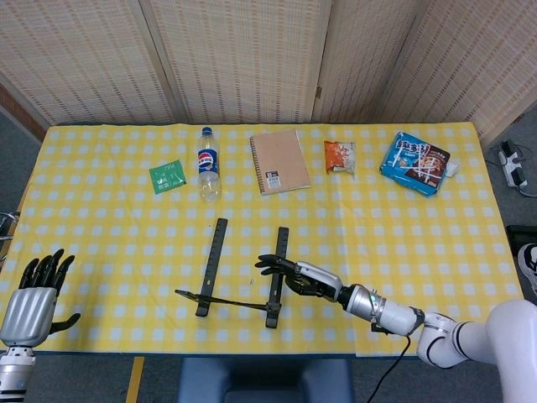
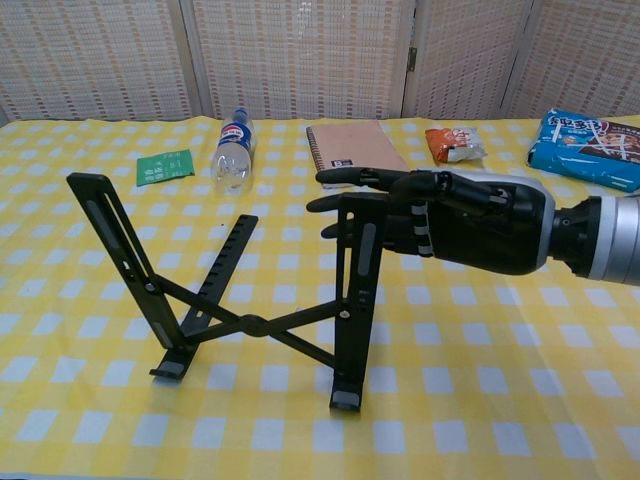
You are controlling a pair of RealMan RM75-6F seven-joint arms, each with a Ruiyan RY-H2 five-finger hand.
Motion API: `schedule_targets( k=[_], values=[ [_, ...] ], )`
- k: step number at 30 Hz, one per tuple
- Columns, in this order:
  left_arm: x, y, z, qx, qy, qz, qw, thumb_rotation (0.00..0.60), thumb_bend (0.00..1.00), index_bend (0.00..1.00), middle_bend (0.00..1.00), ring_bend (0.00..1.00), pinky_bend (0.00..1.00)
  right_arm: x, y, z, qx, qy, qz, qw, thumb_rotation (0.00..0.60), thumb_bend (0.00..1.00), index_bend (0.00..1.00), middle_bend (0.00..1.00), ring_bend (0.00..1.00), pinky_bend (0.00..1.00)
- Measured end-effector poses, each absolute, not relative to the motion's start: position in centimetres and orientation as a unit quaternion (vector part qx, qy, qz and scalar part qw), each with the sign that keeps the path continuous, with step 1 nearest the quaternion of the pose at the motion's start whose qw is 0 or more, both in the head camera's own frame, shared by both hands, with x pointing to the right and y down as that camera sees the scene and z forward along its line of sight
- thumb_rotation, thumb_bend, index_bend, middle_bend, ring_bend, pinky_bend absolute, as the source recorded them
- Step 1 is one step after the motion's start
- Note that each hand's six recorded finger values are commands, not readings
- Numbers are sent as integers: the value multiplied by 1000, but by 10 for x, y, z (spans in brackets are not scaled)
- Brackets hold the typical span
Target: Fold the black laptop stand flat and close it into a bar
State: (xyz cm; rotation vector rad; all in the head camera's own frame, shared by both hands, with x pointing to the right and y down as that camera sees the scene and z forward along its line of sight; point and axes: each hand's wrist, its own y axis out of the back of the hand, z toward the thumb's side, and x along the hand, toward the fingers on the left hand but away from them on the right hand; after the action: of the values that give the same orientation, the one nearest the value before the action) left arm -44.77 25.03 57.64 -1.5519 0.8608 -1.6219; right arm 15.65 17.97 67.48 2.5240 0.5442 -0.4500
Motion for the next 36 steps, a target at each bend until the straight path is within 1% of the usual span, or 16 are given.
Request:
schedule_targets(
  k=[14,29,36],
  values=[
    [-444,250,576,-603,330,-629,362,600,91,98,39,19,0,160,213,695,885,186,-141,403,278,806,0,107,110,0],
    [-441,251,577,-604,327,-629,363,600,91,98,38,19,0,163,232,707,835,194,-123,500,279,802,0,114,109,0],
    [-441,252,577,-604,326,-630,363,600,91,98,38,19,0,160,241,711,819,190,-116,530,279,802,0,114,111,0]
  ],
)
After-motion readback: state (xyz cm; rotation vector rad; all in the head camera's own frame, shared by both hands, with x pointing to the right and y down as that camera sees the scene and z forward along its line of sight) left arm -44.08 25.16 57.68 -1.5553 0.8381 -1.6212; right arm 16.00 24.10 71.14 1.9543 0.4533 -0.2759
